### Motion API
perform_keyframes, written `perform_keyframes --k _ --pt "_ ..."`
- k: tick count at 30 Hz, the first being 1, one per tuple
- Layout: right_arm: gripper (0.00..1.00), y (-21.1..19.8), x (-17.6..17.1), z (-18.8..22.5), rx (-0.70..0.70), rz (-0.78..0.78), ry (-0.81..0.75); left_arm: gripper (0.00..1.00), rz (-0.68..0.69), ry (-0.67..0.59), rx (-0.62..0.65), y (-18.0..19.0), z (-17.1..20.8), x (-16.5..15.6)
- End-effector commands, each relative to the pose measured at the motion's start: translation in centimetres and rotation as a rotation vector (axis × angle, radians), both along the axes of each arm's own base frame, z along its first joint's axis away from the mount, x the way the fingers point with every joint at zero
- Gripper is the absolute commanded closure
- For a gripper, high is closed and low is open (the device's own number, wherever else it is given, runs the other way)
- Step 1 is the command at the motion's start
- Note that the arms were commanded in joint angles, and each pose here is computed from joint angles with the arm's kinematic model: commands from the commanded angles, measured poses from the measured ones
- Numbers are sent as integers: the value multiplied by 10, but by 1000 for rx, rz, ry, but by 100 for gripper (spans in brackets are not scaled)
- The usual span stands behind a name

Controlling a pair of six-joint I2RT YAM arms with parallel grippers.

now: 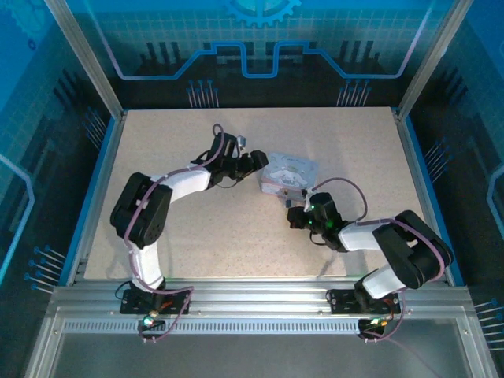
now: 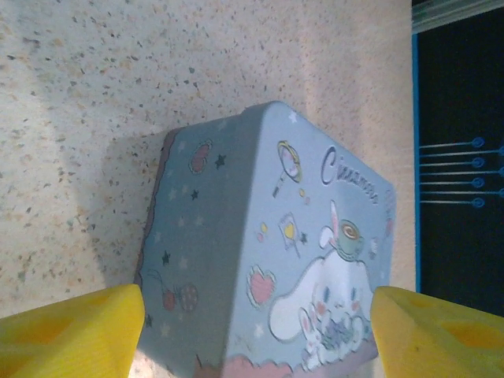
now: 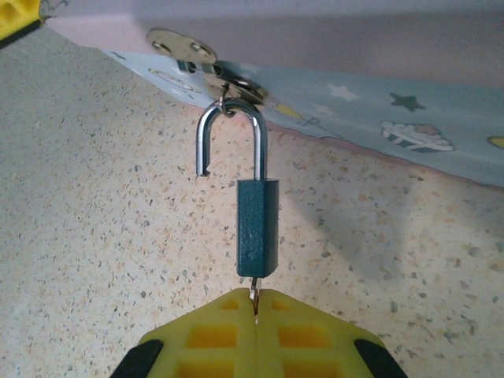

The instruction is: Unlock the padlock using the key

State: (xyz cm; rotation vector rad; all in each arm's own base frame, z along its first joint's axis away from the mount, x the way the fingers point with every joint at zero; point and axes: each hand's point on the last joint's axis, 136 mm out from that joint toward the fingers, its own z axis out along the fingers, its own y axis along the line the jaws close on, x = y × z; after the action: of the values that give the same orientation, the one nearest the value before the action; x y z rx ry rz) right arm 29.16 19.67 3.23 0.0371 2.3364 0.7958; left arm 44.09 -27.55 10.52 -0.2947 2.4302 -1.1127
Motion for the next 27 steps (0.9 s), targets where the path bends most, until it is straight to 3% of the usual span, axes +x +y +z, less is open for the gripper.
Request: perform_keyframes --k 1,9,18,27 --pt "100 -8 -7 -5 39 -16 52 23 -94 51 55 -10 -20 -9" --pt "100 -14 -7 -10 58 -18 95 24 -120 112 109 -13 -53 -11" --pt "100 -20 -14 -20 95 -25 174 26 -91 180 180 15 -86 -41" --pt "100 -19 -19 -26 105 -19 207 26 -53 211 193 37 -95 -64"
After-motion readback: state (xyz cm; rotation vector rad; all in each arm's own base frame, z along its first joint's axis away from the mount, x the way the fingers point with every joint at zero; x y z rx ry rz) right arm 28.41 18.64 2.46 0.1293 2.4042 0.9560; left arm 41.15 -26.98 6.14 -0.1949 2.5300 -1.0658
